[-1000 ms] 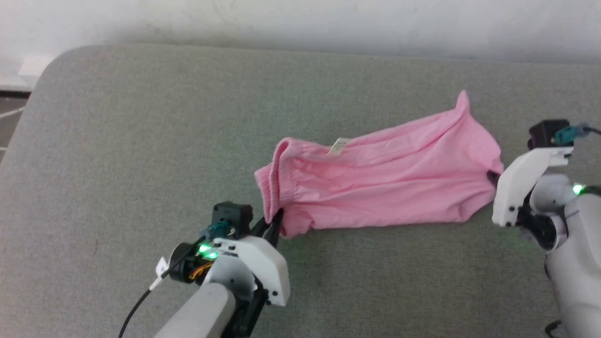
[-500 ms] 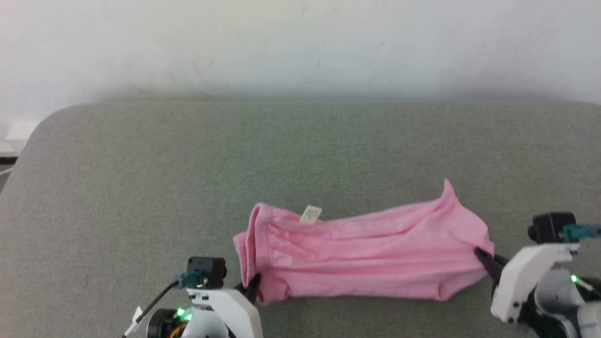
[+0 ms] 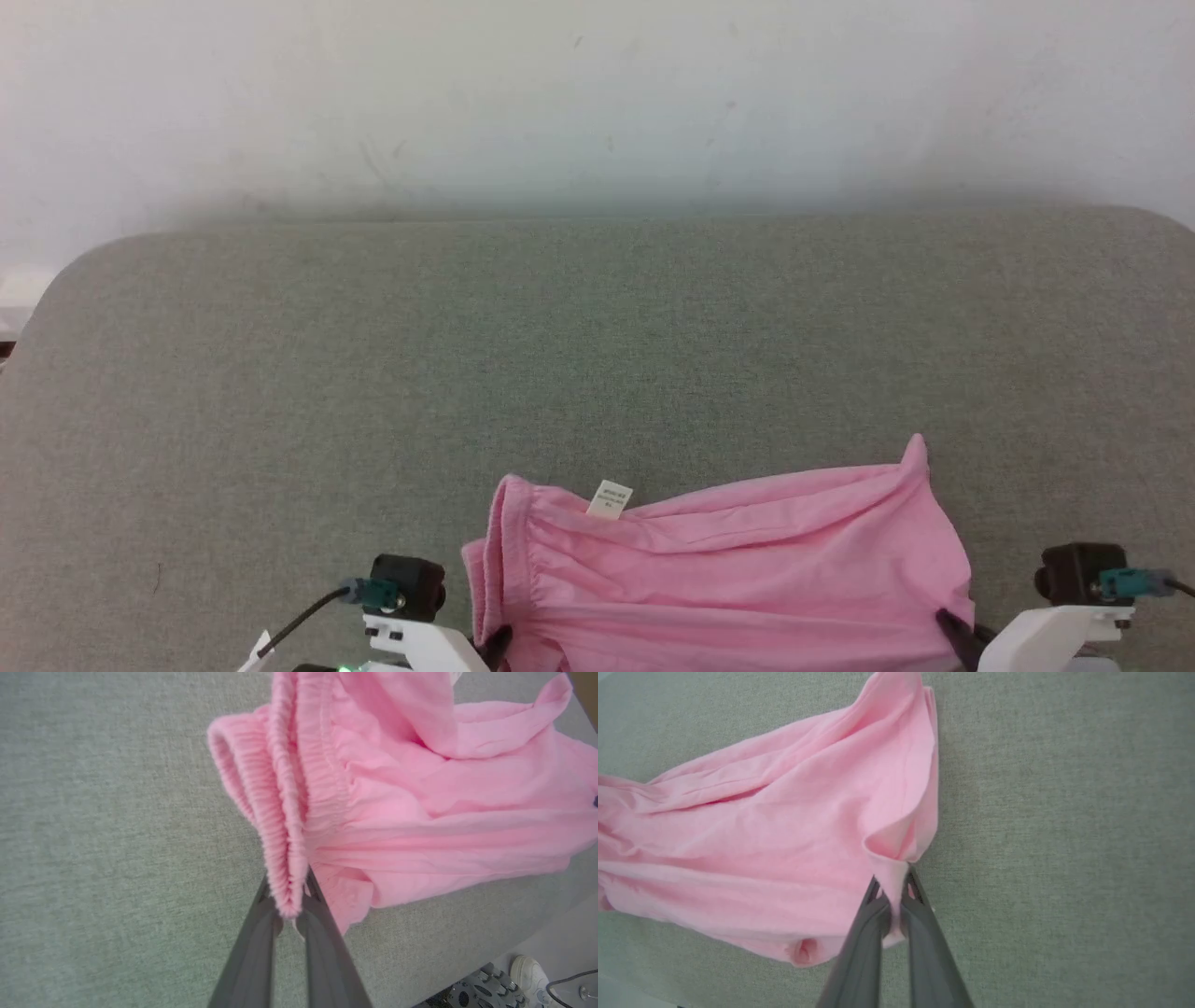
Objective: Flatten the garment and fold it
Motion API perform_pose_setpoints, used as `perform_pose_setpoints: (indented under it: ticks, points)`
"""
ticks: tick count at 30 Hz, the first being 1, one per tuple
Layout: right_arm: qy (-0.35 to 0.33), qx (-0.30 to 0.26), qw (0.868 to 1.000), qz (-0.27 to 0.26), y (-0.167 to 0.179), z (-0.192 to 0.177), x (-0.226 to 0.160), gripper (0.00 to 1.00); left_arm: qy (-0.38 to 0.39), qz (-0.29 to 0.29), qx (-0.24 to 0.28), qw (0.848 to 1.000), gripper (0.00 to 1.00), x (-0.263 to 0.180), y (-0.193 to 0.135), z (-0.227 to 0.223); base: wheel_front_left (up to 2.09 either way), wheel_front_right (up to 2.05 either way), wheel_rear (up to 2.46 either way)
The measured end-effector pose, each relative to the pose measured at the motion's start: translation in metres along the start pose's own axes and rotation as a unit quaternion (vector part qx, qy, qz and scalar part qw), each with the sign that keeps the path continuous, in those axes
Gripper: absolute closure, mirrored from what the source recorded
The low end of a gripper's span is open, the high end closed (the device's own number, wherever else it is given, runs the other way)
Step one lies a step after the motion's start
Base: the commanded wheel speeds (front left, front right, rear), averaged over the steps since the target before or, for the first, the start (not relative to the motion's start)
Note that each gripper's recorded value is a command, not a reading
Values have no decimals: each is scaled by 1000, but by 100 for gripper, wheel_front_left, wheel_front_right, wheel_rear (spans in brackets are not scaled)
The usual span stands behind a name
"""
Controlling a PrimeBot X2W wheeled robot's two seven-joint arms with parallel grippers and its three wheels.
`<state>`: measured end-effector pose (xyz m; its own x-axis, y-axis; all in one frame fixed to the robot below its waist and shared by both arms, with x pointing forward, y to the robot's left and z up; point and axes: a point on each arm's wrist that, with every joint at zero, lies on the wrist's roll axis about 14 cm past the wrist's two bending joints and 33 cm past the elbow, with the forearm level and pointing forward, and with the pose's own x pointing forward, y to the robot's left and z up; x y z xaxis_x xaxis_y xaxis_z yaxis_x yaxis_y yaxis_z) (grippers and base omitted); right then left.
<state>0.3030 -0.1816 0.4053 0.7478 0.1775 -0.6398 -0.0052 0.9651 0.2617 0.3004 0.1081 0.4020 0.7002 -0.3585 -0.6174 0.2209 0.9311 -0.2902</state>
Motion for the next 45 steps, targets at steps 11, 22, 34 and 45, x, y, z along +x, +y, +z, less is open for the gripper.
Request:
perform_pose_setpoints:
  ticks: [11, 22, 34, 45]
  points:
    - [-26, -34, 999, -11, -11, 19, -5, 0, -38, 15, 0, 999, 0, -6, 9, 5, 0, 0, 0]
    - [-48, -48, 998, 6, -5, 48, -16, 0, -345, 78, 27, 935, 0, -70, 34, 99, 0, 0, 0]
    - [20, -25, 999, -10, -17, 18, 10, 0, -447, 193, 80, 870, 0, -121, 60, 122, 0, 0, 0]
    - [90, 2, 996, 8, -4, -14, 34, 0, -426, 211, 111, 873, 0, -118, 61, 108, 0, 0, 0]
